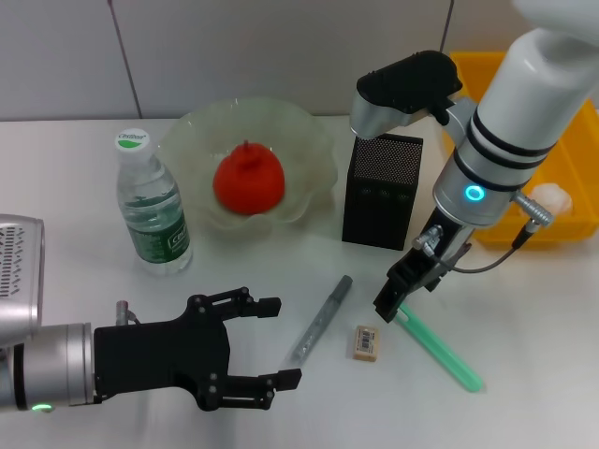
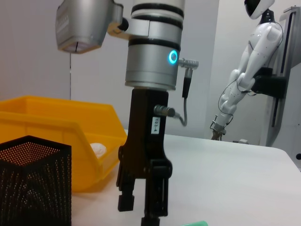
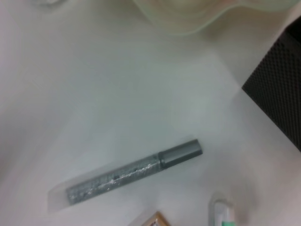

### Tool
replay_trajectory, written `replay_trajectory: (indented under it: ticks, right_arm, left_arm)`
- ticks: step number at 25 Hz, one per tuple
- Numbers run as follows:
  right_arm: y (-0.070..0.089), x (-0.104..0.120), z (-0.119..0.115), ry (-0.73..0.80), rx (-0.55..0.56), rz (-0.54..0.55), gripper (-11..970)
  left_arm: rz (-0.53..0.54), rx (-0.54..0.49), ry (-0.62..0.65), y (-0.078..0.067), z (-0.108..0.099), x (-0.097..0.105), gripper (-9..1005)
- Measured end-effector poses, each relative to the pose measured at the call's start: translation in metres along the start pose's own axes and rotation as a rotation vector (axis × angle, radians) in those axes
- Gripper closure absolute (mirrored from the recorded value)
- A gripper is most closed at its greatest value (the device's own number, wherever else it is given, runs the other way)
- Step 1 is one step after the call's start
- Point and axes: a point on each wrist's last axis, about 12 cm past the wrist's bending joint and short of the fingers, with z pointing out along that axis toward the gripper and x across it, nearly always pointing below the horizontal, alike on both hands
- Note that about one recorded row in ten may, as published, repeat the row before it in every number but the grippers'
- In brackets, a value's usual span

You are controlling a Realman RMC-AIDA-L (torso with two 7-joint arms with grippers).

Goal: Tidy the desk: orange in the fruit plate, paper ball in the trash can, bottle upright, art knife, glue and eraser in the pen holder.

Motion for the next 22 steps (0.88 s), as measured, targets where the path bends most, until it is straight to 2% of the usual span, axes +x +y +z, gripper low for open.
replay_trajectory:
  ticks: [8,16,22]
  right_arm:
    - [-0.004,0.000,0.007,-0.016,0.030,0.002,197]
    - [0.000,-0.002,0.013,-0.002,0.090,-0.082,200]
    - [0.005,-0.002,0.015,-0.003,0.059,-0.124,202]
  left_arm:
    - [0.001,-0.001,-0.001,0.000,0.000,0.000,128]
    - [0.001,-0.008,-0.004,0.001,0.000,0.000,128]
    - [0.003,-0.008,-0.006,0.002,0.000,-0.001,128]
